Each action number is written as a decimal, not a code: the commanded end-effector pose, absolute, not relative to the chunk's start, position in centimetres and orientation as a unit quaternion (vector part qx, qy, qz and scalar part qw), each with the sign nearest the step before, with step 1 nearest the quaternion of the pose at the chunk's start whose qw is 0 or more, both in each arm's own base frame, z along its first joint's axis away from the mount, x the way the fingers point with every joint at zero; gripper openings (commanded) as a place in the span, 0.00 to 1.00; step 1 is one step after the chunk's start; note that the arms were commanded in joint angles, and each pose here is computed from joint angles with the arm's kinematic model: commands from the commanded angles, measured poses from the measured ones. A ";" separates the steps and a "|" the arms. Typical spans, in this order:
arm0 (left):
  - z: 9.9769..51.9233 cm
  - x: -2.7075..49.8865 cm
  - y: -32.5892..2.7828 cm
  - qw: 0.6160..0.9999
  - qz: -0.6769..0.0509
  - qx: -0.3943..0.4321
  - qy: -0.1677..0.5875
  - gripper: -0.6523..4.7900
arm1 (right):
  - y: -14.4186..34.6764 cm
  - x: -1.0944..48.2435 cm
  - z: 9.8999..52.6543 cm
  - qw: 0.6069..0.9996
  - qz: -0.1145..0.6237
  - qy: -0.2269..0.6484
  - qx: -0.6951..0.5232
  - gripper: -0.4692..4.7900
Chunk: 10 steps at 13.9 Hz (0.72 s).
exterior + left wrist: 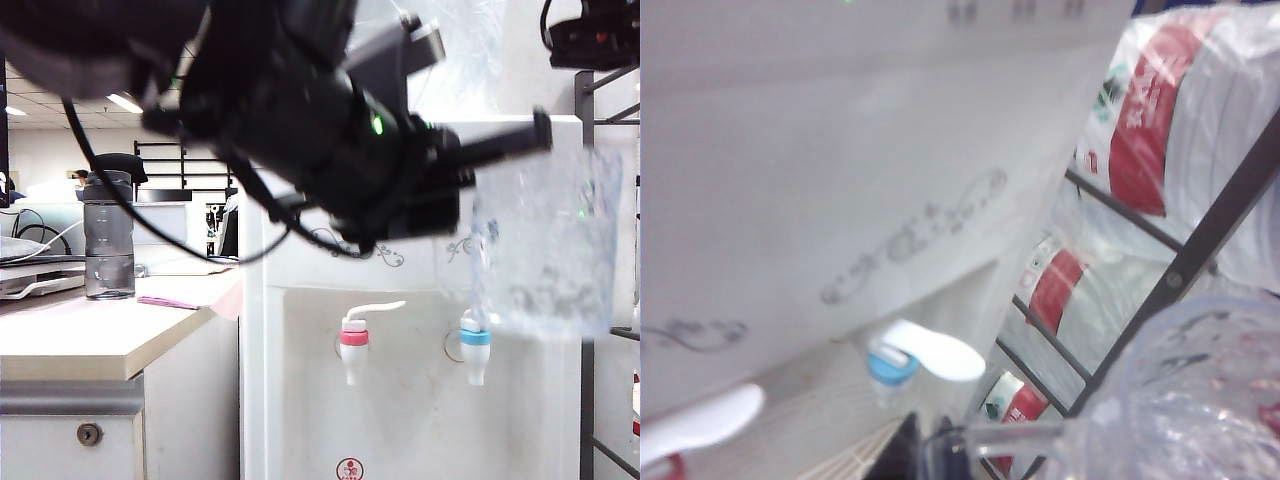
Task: Pick up the plastic mug from the left desk, go to the cold water outlet of the water dispenser, press the vertical switch to get some water, then put the mug back on the desk.
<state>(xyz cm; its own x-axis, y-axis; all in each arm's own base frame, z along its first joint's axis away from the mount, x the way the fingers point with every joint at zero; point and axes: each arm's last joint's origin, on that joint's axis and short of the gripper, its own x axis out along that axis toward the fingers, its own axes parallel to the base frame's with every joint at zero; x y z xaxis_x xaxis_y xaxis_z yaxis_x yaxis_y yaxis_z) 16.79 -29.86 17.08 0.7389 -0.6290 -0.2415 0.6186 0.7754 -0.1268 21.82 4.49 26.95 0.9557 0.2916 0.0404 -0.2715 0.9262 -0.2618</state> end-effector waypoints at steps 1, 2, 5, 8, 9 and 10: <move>19.6 16.5 -29.3 0.939 -0.324 -0.045 0.109 0.11 | 4.1 21.7 27.8 0.983 0.131 -0.059 -0.111 0.08; 20.3 16.4 -29.1 0.939 -0.324 -0.048 0.105 0.11 | 4.0 21.6 27.8 0.984 0.129 -0.058 -0.110 0.08; 21.8 16.0 -28.3 0.940 -0.326 -0.045 0.092 0.11 | 3.8 21.6 27.9 0.986 0.128 -0.058 -0.092 0.08; 23.3 15.7 -27.6 0.940 -0.326 -0.050 0.086 0.11 | 3.7 21.1 28.2 0.987 0.129 -0.059 -0.079 0.08; 23.6 15.6 -27.3 0.942 -0.320 -0.051 0.085 0.11 | 3.7 21.0 28.3 0.987 0.129 -0.057 -0.076 0.08; 24.2 15.5 -26.9 0.947 -0.305 -0.052 0.081 0.11 | 3.6 20.5 28.5 0.987 0.130 -0.053 -0.076 0.08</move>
<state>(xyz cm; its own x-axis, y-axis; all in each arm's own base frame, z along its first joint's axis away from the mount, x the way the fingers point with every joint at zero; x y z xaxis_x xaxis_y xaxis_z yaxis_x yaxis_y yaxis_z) 15.56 -27.23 23.10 0.7776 -0.6059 -0.1681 0.5931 0.7956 -0.1238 20.84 3.69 28.07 0.9615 0.2630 0.0794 -0.2463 0.9533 -0.1747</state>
